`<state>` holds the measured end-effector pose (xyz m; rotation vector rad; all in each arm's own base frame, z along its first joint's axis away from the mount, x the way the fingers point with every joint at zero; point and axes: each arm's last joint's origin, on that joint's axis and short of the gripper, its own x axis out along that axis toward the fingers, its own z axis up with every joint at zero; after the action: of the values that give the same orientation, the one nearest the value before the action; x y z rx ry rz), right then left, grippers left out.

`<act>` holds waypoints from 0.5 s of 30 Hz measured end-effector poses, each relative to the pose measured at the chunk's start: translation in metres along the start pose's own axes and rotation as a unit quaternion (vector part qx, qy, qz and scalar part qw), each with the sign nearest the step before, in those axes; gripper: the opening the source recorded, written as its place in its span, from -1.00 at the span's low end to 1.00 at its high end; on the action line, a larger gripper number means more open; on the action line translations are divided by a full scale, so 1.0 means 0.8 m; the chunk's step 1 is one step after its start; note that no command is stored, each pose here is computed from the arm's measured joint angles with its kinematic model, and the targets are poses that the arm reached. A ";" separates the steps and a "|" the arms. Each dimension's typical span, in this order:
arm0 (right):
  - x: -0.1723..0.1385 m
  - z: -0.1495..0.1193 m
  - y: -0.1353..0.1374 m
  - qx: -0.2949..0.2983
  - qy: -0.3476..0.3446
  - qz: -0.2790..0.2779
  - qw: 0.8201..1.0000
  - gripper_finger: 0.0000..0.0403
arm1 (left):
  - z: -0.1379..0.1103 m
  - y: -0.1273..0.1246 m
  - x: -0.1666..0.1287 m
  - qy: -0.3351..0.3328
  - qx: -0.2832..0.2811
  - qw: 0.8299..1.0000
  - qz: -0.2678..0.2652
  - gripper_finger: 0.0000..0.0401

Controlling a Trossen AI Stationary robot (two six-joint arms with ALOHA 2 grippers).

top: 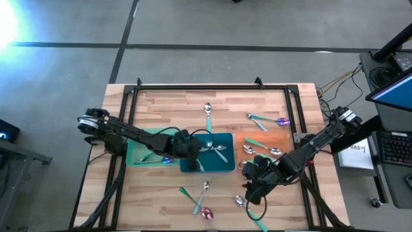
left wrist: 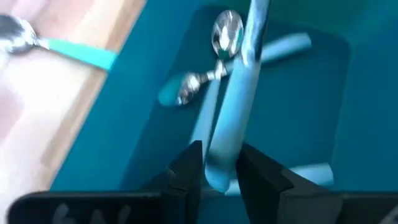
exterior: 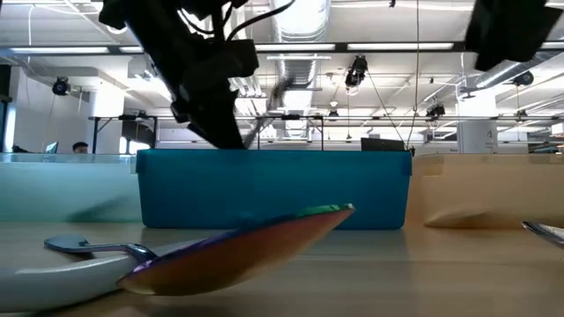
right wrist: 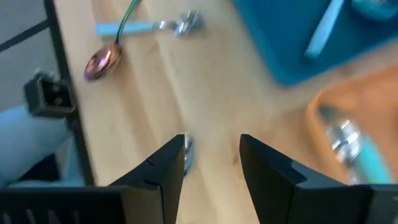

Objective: Sort silverware by color (type)
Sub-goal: Put the blue spoon into the blue bin, then put the violet spoon into the green bin

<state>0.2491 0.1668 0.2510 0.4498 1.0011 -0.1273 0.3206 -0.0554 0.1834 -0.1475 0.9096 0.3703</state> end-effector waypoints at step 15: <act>0.001 -0.017 -0.001 0.027 0.073 0.012 0.997 -0.29 | 0.005 -0.015 -0.010 0.020 0.000 0.998 -0.055 -0.53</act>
<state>0.2386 0.1721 0.2436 0.5259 1.1370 -0.1012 0.3234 -0.0676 0.1920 -0.2057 0.9370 0.2656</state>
